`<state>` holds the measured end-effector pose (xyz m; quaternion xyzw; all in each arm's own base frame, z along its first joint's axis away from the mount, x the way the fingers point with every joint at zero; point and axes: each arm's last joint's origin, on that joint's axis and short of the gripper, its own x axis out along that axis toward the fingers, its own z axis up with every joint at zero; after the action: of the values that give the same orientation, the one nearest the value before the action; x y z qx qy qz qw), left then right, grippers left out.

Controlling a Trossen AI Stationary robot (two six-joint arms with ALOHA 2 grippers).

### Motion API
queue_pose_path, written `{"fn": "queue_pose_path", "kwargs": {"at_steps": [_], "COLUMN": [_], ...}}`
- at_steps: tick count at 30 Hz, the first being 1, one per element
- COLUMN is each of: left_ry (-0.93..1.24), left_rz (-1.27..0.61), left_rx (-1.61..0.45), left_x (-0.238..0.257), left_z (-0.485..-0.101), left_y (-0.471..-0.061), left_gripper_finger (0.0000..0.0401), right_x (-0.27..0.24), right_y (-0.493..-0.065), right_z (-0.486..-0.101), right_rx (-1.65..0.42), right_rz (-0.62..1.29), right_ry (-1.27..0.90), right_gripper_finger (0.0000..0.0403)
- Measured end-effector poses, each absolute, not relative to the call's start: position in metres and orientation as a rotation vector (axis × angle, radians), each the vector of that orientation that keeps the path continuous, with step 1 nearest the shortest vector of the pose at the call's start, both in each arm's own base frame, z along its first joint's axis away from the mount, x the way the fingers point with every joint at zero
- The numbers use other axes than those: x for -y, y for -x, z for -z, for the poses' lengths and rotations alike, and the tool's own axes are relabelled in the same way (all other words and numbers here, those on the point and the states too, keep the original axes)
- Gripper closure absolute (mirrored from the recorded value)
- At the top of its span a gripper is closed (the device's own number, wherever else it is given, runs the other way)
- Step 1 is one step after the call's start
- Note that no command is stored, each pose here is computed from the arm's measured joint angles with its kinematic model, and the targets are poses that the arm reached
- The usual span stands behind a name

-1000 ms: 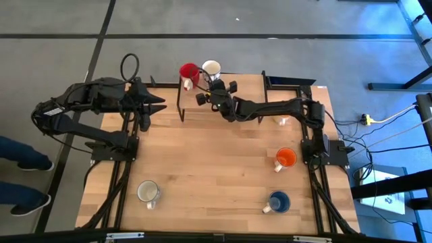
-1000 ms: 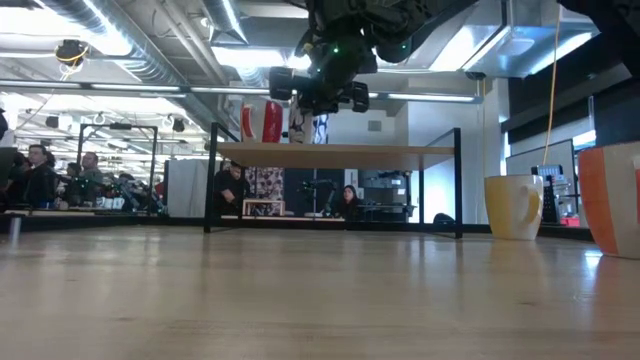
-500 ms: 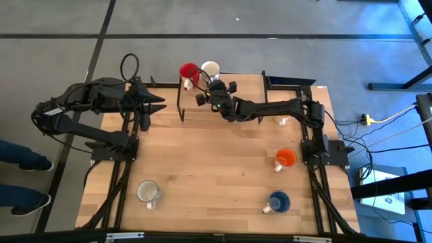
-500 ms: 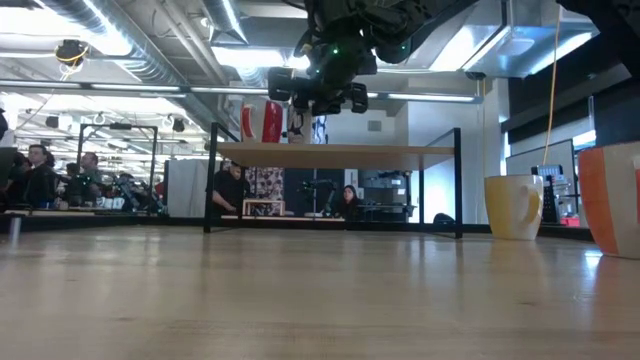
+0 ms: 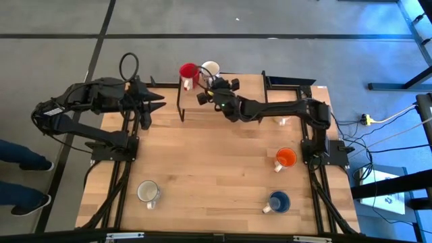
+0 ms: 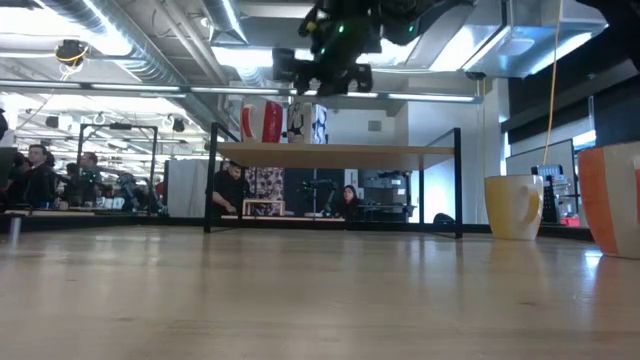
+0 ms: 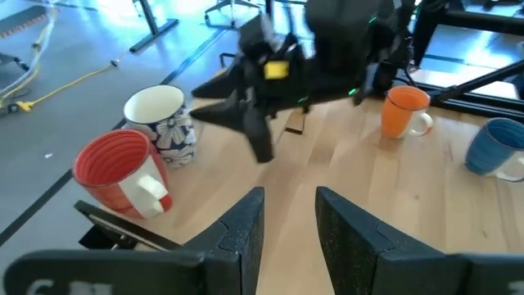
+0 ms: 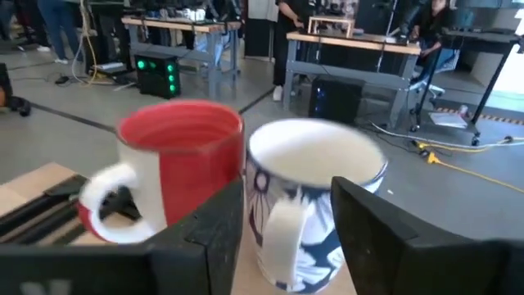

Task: Place coffee mugs
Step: Put the blue cup on the shelf

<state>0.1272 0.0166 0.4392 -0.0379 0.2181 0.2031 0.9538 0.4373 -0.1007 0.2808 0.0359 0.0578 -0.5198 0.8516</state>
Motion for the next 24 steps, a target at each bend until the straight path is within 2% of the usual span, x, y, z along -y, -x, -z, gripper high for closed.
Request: {"fn": "queue_pose_path", "kwargs": {"at_steps": [6, 14, 18, 24], "left_ry": [0.076, 0.071, 0.078, 0.105], "left_rz": [-0.414, -0.399, -0.322, -0.222], "left_rx": [-0.443, -0.447, -0.469, -0.525], "left_x": [-0.017, -0.016, -0.014, -0.012], "left_z": [-0.439, -0.439, -0.437, -0.431], "left_y": [-0.127, -0.128, -0.133, -0.15], "left_gripper_finger": [0.0296, 0.0296, 0.0296, 0.0296], "right_x": [0.08, 0.025, -0.007, -0.049], "right_y": [-0.417, -0.38, -0.362, -0.342], "right_z": [-0.33, -0.384, -0.397, -0.398], "right_rx": [-0.071, -0.108, -0.164, -0.28], "right_rz": [0.996, 0.489, 0.217, 0.034], "right_ry": [-0.061, -0.068, -0.076, -0.137], "right_gripper_finger": [0.0229, 0.0228, 0.0228, 0.0228]}}
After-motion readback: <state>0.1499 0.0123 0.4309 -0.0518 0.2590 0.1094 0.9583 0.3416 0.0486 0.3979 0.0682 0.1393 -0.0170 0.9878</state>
